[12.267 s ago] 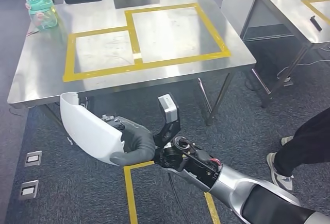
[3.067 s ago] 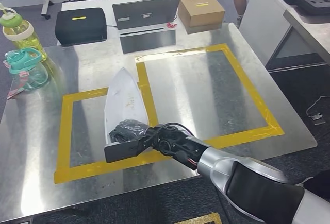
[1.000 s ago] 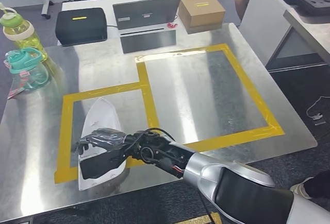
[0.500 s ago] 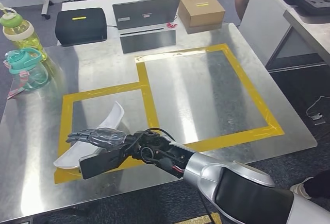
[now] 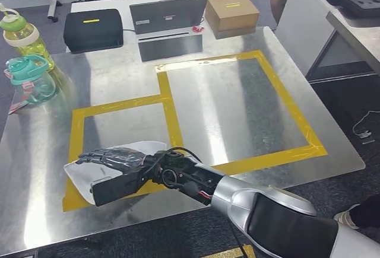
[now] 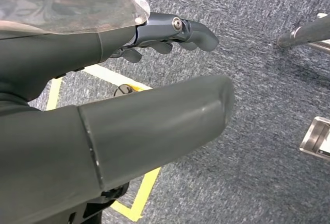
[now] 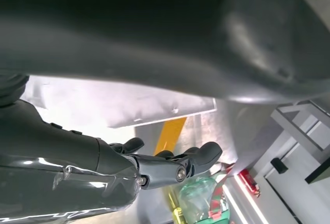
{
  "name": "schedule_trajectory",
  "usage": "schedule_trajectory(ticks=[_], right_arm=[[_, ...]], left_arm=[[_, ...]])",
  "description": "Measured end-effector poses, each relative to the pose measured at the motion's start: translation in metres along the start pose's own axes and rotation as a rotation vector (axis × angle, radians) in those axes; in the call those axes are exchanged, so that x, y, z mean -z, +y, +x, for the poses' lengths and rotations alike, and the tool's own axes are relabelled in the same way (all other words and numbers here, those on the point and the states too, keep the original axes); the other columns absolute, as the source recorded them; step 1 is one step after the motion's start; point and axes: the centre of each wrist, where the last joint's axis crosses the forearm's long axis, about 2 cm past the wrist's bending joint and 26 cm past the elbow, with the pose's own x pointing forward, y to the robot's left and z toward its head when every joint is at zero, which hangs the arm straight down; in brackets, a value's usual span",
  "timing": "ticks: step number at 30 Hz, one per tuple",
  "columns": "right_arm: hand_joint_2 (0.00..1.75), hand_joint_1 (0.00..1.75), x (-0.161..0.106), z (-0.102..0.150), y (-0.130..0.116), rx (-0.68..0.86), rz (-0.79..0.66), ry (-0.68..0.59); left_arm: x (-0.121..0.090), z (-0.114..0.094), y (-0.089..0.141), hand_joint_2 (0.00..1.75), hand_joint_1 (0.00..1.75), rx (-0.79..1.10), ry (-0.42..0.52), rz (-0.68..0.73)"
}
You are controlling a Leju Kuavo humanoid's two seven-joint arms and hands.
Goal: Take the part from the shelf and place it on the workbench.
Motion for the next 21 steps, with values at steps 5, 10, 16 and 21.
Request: schedule_trajectory(ticks=[5, 10, 16, 21], right_arm=[[0.0, 0.0, 0.0, 0.0, 0.0, 0.006, -0.007, 0.002], [0.0, 0.0, 0.0, -0.001, -0.002, 0.024, -0.051, 0.013], [0.0, 0.0, -0.006, -0.008, -0.019, 0.047, -0.134, 0.049], [0.0, 0.0, -0.014, -0.015, -0.035, 0.06, -0.208, 0.074]], left_arm=[[0.0, -0.001, 0.0, 0.0, 0.0, 0.0, 0.001, 0.0], [-0.001, -0.003, 0.001, 0.0, 0.0, 0.0, 0.005, 0.002], [-0.002, -0.006, 0.003, 0.0, 0.0, 0.0, 0.011, 0.001], [-0.003, -0.007, 0.004, 0.0, 0.0, -0.001, 0.014, -0.001]])
